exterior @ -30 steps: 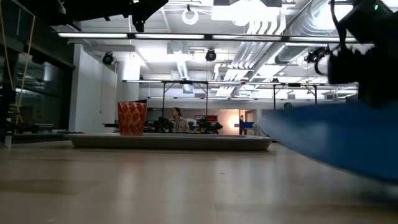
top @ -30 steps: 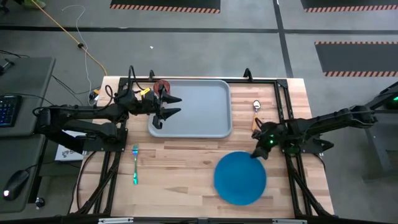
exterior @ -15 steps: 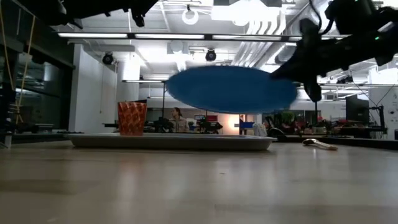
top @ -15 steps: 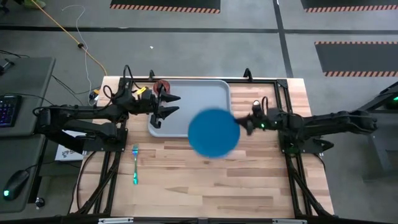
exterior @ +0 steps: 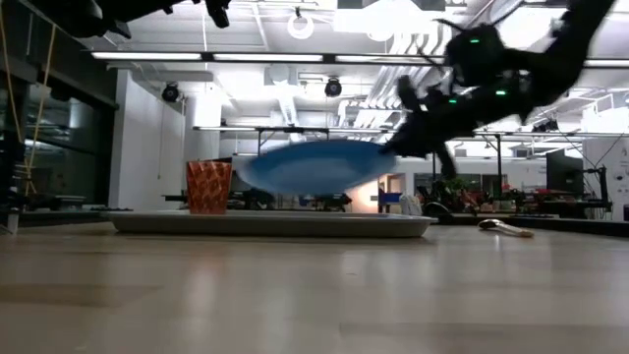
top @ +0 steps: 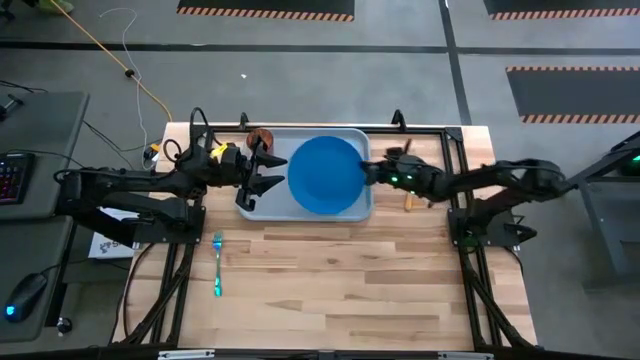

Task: Pick and place plate/cup/fork/spoon on tray
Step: Put the blue plate on the serving tray to the bottom right of the brown cup

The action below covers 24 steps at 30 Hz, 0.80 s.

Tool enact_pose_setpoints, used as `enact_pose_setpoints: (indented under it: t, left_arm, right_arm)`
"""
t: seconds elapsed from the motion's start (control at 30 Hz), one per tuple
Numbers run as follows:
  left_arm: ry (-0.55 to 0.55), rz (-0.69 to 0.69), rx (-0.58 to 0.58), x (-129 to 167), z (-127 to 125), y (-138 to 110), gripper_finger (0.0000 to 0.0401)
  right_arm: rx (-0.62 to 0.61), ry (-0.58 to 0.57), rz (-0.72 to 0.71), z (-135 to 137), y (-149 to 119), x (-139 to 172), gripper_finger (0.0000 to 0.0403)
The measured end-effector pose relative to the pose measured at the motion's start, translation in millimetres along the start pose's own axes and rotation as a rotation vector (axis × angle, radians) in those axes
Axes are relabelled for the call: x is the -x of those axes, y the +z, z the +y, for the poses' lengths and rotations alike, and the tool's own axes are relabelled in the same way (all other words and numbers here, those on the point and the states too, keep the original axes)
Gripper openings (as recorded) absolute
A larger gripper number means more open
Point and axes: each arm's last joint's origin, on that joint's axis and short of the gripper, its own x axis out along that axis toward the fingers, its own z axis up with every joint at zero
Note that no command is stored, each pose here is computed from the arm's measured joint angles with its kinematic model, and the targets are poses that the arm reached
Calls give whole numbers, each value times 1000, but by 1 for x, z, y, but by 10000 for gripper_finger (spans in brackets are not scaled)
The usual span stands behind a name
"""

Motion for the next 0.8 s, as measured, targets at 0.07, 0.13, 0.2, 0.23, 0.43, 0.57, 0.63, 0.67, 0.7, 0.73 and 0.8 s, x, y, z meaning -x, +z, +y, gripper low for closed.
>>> enact_pose_setpoints:
  t: [0.07,0.13,0.2,0.23,0.43,0.57,0.63,0.67,0.7,0.73,0.8]
  left_arm:
    - [-7,4,5,0,-2,-1,188]
    - [-17,3,7,-1,-4,-1,188]
    - [-24,6,12,-1,-5,-1,188]
    - [-29,6,14,-2,-7,-1,188]
    - [-59,8,25,-3,-13,-2,188]
    - [-64,8,28,-3,-14,-2,188]
    - [-64,8,27,-3,-14,-2,188]
    - [-64,8,27,-3,-14,-2,188]
    - [-64,8,27,-3,-14,-2,188]
    - [-64,8,27,-3,-14,-2,188]
    - [-64,8,26,-3,-14,-2,188]
  right_arm:
    - [21,-14,23,3,2,-17,0]
    - [35,-52,66,2,1,-31,0]
    - [44,-95,103,0,-1,-44,0]
    - [46,-106,111,-1,-2,-49,0]
    - [39,-96,149,-1,-10,-74,0]
    - [41,-122,149,-4,-13,-85,0]
    - [38,-128,142,-6,-11,-88,0]
    - [37,-130,138,-6,-10,-90,0]
    - [39,-133,134,-8,-8,-91,0]
    - [46,-137,127,-9,-6,-91,0]
    - [54,-138,117,-10,-2,-92,1]
